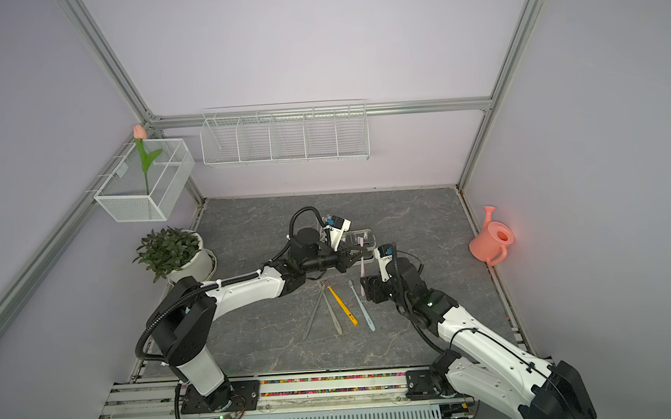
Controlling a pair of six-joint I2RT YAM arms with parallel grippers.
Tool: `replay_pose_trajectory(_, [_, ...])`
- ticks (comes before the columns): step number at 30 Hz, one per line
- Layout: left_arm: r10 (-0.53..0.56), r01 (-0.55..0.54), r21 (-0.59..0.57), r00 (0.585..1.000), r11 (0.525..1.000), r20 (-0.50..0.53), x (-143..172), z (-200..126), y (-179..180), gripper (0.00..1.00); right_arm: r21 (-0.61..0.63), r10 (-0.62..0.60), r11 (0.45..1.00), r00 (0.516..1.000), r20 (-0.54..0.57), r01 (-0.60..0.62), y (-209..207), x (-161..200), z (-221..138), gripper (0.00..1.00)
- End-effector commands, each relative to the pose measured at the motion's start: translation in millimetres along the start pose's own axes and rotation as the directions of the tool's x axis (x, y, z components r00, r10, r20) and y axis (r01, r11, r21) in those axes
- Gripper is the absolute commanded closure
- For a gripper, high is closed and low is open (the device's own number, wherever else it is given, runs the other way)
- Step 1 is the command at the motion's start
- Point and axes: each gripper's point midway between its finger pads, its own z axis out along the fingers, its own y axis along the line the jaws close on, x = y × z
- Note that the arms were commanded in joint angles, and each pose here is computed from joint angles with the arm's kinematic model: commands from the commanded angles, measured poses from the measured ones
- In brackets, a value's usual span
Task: Place the toothbrush into the toothbrush holder
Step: Pick up the toothbrush from the center of the board, then place the toothbrush in the toothbrush holder.
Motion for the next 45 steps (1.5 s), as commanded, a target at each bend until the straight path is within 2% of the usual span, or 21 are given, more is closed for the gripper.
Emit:
replay_pose_trajectory(1, [0.019, -0.019, -0.034, 1.0, 0.999, 0.003, -4, -6, 2, 1.0, 0.004, -0.002, 1.0, 1.0, 0.019, 0.002, -1, -1, -3, 0.22])
replay_pose_trajectory(12, [0.02, -0.019, -0.072, 1.0, 0.997, 0.024, -15, -14, 0, 1.0, 0.046, 0.007, 0.999, 1.0, 0.015, -0.008, -10, 1, -1, 0.18])
replay_pose_trajectory(15, [0.029, -0.027, -0.08, 0.999, 0.996, 0.024, -20, -17, -2, 1.0, 0.06, 0.008, 0.998, 1.0, 0.021, -0.009, -14, 1, -3, 0.14])
replay_pose_trajectory(19, [0.059, -0.057, -0.09, 0.998, 0.994, 0.017, -27, -21, -7, 1.0, 0.122, 0.021, 0.992, 1.0, 0.01, -0.023, -28, 1, -1, 0.1])
replay_pose_trajectory(27, [0.106, -0.102, -0.109, 0.994, 0.989, 0.026, -47, -25, -14, 1.0, 0.205, 0.07, 0.977, 0.997, -0.029, -0.063, -55, 1, 6, 0.1])
replay_pose_trajectory(34, [0.116, -0.112, -0.128, 0.993, 0.985, 0.024, -53, -26, -14, 1.0, 0.25, 0.068, 0.966, 0.998, 0.017, -0.07, -70, -12, -4, 0.09])
replay_pose_trajectory(36, [0.126, -0.122, -0.133, 0.992, 0.984, 0.021, -56, -28, -16, 1.0, 0.266, 0.053, 0.962, 0.998, 0.02, -0.056, -75, -14, -5, 0.05])
replay_pose_trajectory(38, [0.137, -0.132, -0.153, 0.99, 0.979, 0.023, -61, -33, -17, 1.0, 0.293, 0.058, 0.954, 0.998, 0.027, -0.063, -82, -19, -9, 0.02])
replay_pose_trajectory(45, [0.194, -0.181, -0.218, 0.98, 0.959, 0.038, -79, -59, -26, 1.0, 0.38, 0.044, 0.923, 0.997, 0.059, -0.064, -103, -47, -16, 0.02])
